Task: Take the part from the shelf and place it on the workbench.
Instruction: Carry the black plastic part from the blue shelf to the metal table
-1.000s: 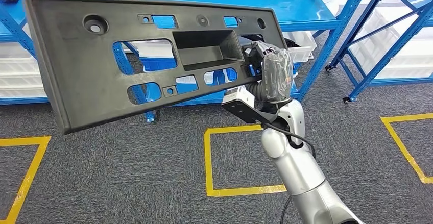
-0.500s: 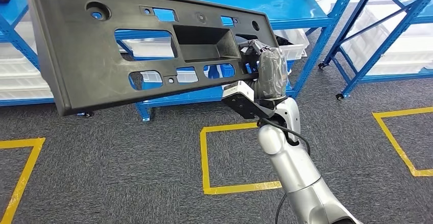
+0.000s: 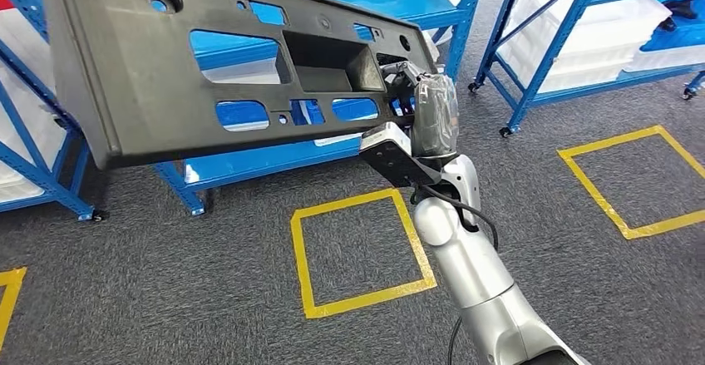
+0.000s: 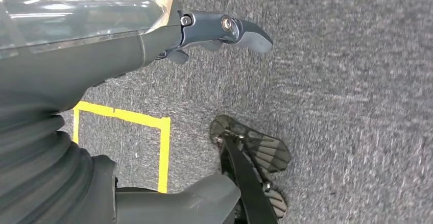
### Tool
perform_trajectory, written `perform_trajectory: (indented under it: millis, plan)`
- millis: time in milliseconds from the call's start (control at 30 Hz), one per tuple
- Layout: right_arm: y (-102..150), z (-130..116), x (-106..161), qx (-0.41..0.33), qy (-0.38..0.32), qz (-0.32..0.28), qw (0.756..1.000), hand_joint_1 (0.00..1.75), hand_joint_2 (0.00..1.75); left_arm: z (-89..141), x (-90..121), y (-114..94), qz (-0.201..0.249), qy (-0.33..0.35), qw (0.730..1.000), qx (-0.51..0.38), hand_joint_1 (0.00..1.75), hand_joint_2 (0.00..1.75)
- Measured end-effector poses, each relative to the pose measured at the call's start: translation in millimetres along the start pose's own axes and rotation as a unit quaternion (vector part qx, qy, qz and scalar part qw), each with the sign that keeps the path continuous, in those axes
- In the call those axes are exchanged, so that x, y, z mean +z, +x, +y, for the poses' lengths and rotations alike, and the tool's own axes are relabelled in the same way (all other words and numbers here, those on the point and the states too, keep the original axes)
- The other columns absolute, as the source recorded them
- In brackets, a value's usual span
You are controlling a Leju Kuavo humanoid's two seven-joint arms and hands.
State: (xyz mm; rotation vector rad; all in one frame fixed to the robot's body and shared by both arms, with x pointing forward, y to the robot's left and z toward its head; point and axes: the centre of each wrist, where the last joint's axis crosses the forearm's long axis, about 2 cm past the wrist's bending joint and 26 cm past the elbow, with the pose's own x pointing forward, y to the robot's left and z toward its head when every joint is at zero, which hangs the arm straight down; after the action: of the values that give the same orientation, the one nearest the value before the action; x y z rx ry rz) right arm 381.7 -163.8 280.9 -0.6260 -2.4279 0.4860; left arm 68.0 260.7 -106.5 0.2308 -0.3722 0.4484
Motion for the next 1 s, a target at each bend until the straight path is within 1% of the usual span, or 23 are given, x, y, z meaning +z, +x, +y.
perform_trajectory:
  millis: [200,333,467,633,767,900,1000]
  plan:
    - [2,2,-3,-0.003,-0.004,0.001,1.0,1.75,1.75,1,0,1,0.0,0.005,1.0,0.002,0.0,1.75]
    - [-1,-2,-6,0.012,-0.015,0.0,1.0,1.75,1.75,0,1,-1,0.004,0.008,1.0,0.003,0.0,1.75]
    - [-8,0,0,0.052,-0.018,0.009,0.998,1.75,1.75,-1,1,-3,0.015,0.013,1.0,0.002,0.0,1.75]
    - [-18,-4,7,0.135,-0.033,0.022,0.99,1.75,1.75,-2,2,-2,0.02,0.01,1.0,-0.008,0.0,1.75]
    - [-25,-9,10,0.151,-0.037,0.033,0.987,1.75,1.75,-3,1,-1,0.019,0.009,1.0,-0.01,0.0,1.75]
    - [-27,-9,11,0.154,-0.036,0.036,0.987,1.75,1.75,-3,2,-2,0.02,0.008,1.0,-0.012,0.0,1.75]
    - [-28,-8,13,0.185,-0.028,0.04,0.982,1.75,1.75,-3,2,-3,0.02,0.006,1.0,-0.013,0.0,1.75]
